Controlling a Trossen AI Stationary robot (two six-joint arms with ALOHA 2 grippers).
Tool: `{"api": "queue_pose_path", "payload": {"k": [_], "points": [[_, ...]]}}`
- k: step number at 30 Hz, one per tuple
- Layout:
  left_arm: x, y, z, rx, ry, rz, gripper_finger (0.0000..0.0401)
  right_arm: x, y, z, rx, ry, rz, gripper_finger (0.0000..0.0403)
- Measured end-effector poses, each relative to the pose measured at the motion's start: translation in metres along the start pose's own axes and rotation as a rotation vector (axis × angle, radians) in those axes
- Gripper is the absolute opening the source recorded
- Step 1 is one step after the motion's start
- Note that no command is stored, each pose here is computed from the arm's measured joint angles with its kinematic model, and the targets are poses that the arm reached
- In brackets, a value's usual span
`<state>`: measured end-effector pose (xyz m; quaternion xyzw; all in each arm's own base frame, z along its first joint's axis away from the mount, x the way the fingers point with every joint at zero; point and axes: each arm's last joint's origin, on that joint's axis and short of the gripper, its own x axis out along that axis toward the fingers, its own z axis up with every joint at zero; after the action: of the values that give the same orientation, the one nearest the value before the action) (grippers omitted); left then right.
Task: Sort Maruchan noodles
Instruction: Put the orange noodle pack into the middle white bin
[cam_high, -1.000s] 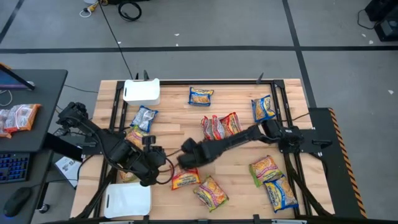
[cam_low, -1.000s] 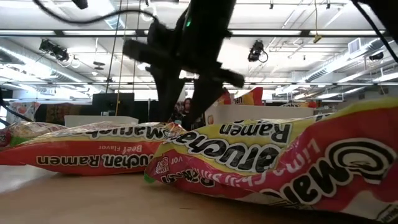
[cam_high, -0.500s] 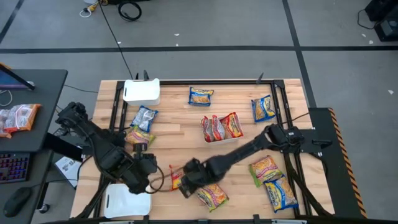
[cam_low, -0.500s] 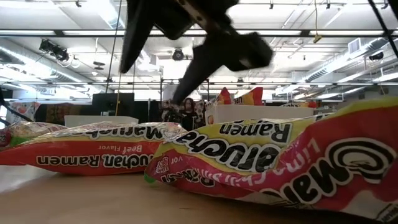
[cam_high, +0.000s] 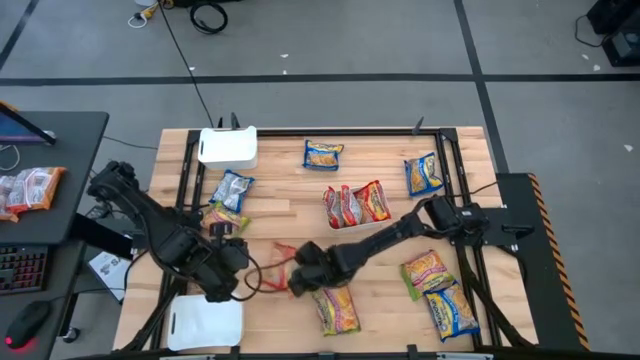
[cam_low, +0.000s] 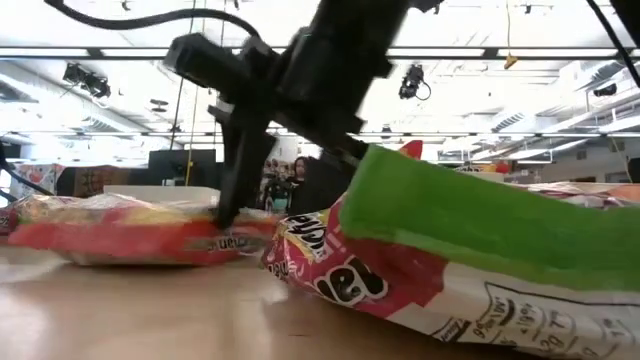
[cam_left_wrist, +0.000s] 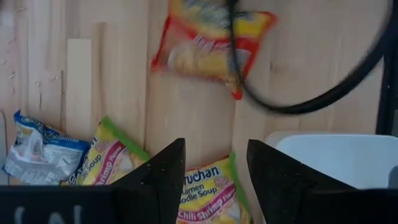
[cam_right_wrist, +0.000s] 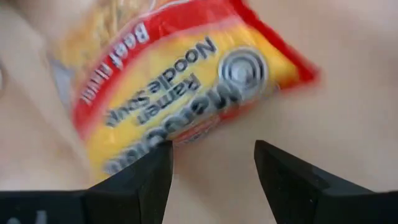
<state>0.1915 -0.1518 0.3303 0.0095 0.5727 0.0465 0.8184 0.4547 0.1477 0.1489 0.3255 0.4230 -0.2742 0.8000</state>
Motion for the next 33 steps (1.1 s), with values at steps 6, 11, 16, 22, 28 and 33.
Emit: {"api": "queue_pose_path", "payload": {"k": [6,11,16,22,28,33], "points": [[-0.010,0.009,-0.005,-0.025,-0.035,-0.006,0.0176,-0.015,0.015,0.027,-0.015,-0.031,0.084,0.0231],[0.012,0.005,-0.032,0.025,0.111,-0.032,0.0176,-0.019,0.021,0.023,0.171,0.121,0.166,0.0231],[0.046,0.002,-0.066,-0.014,0.198,-0.039,0.0176,-0.010,0.014,0.031,0.266,0.074,0.140,0.0231],[0.065,-0.010,-0.075,-0.145,0.136,-0.165,0.0176,0.001,-0.002,0.066,0.223,0.018,0.142,0.0231],[0.062,-0.022,-0.069,-0.186,0.004,-0.237,0.0176,0.012,-0.014,0.075,0.211,0.084,0.163,0.0219],[0.062,-0.021,-0.067,-0.192,-0.034,-0.218,0.0176,0.026,-0.019,0.067,0.272,0.122,0.247,0.0182]]}}
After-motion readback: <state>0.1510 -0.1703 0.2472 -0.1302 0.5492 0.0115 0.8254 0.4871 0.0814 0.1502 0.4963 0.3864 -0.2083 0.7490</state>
